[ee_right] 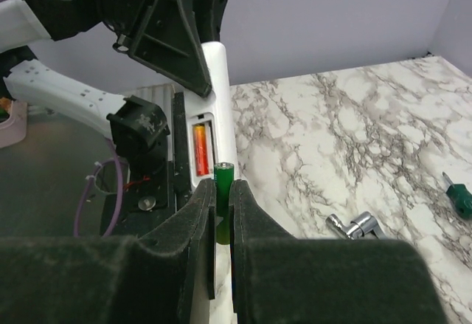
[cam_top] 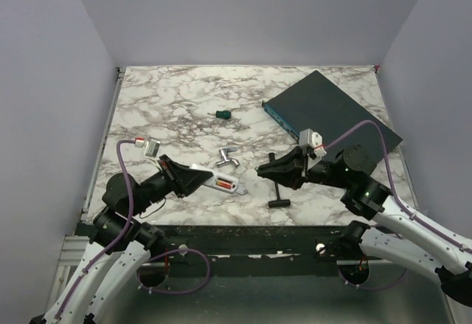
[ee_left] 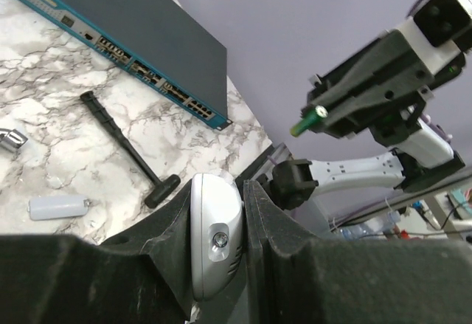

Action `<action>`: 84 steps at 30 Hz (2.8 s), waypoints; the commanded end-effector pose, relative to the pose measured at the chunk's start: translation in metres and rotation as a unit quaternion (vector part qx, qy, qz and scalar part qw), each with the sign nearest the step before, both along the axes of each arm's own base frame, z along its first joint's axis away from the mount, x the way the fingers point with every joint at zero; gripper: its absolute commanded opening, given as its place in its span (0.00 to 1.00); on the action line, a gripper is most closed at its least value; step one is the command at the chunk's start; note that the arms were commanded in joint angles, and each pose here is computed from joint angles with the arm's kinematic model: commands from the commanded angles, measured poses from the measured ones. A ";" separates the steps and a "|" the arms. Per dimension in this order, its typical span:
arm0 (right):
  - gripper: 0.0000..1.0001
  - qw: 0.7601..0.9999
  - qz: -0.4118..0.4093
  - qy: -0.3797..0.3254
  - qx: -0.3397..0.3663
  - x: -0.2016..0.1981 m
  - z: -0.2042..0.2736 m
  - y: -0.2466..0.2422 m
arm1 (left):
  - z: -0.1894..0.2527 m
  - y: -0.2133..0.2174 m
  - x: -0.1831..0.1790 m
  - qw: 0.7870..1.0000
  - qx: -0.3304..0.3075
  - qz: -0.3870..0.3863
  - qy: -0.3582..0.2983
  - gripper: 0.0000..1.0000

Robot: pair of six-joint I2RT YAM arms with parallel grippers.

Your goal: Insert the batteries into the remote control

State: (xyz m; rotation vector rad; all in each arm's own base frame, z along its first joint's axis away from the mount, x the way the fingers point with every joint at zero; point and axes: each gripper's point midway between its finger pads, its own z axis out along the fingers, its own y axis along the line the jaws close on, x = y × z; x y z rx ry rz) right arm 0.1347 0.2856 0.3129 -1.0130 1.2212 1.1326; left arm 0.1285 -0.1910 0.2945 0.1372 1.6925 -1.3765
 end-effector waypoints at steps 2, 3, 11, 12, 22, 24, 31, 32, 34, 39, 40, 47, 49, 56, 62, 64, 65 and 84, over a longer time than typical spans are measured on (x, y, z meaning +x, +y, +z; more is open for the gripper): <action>0.01 0.999 -0.040 -0.007 -0.006 -0.001 0.010 0.020 | 0.005 0.008 0.015 0.998 -0.023 0.052 0.029 0.00; 0.01 0.999 -0.042 -0.008 -0.010 -0.004 0.007 0.028 | 0.002 0.008 0.016 0.998 -0.022 0.054 0.035 0.00; 0.01 0.999 -0.014 -0.047 -0.008 -0.031 -0.005 0.074 | -0.001 0.007 0.011 0.998 -0.022 0.043 0.036 0.00; 0.01 0.999 -0.010 -0.054 0.000 -0.032 -0.002 0.076 | -0.002 0.007 0.011 0.998 -0.020 0.041 0.037 0.00; 0.01 0.996 -0.027 -0.087 0.003 -0.019 0.004 0.092 | -0.009 0.010 0.008 0.997 -0.016 0.048 0.053 0.00; 0.01 0.996 -0.022 -0.089 0.002 -0.019 0.000 0.096 | -0.010 0.011 0.008 0.997 -0.017 0.052 0.056 0.00; 0.01 0.995 -0.022 -0.096 0.009 -0.016 0.001 0.104 | -0.011 0.007 0.004 0.997 -0.031 0.033 0.056 0.00; 0.01 0.995 -0.023 -0.098 0.010 -0.015 0.002 0.105 | -0.011 0.007 0.004 0.997 -0.033 0.033 0.058 0.00; 0.01 0.995 -0.024 -0.101 0.007 -0.014 0.002 0.107 | -0.011 0.006 0.003 0.997 -0.036 0.030 0.058 0.00; 0.01 0.994 -0.023 -0.106 -0.006 -0.013 -0.005 0.109 | -0.008 0.005 -0.001 0.997 -0.040 0.021 0.055 0.00; 0.01 0.994 -0.024 -0.106 -0.008 -0.012 -0.006 0.108 | -0.008 0.005 -0.002 0.997 -0.041 0.017 0.056 0.00; 0.01 0.993 -0.026 -0.114 -0.018 -0.012 -0.020 0.104 | 0.001 0.000 -0.007 0.997 -0.056 -0.006 0.056 0.00; 0.01 0.992 -0.023 -0.120 -0.017 -0.014 -0.021 0.101 | 0.002 -0.002 -0.009 0.996 -0.059 -0.015 0.057 0.00; 0.01 0.991 -0.030 -0.124 -0.028 -0.013 -0.027 0.094 | 0.001 -0.007 -0.012 0.995 -0.072 -0.032 0.068 0.00; 0.01 0.990 -0.038 -0.119 -0.060 -0.009 -0.039 0.094 | 0.003 -0.006 -0.013 0.994 -0.075 -0.032 0.066 0.00; 0.01 0.990 -0.042 -0.116 -0.070 -0.007 -0.043 0.093 | 0.005 -0.005 -0.013 0.995 -0.076 -0.031 0.064 0.00; 0.01 0.990 -0.043 -0.114 -0.075 -0.006 -0.044 0.093 | 0.005 -0.005 -0.013 0.995 -0.076 -0.030 0.063 0.00; 0.01 0.985 -0.071 -0.080 -0.133 0.001 -0.078 0.079 | 0.005 -0.004 -0.013 0.995 -0.077 -0.027 0.061 0.00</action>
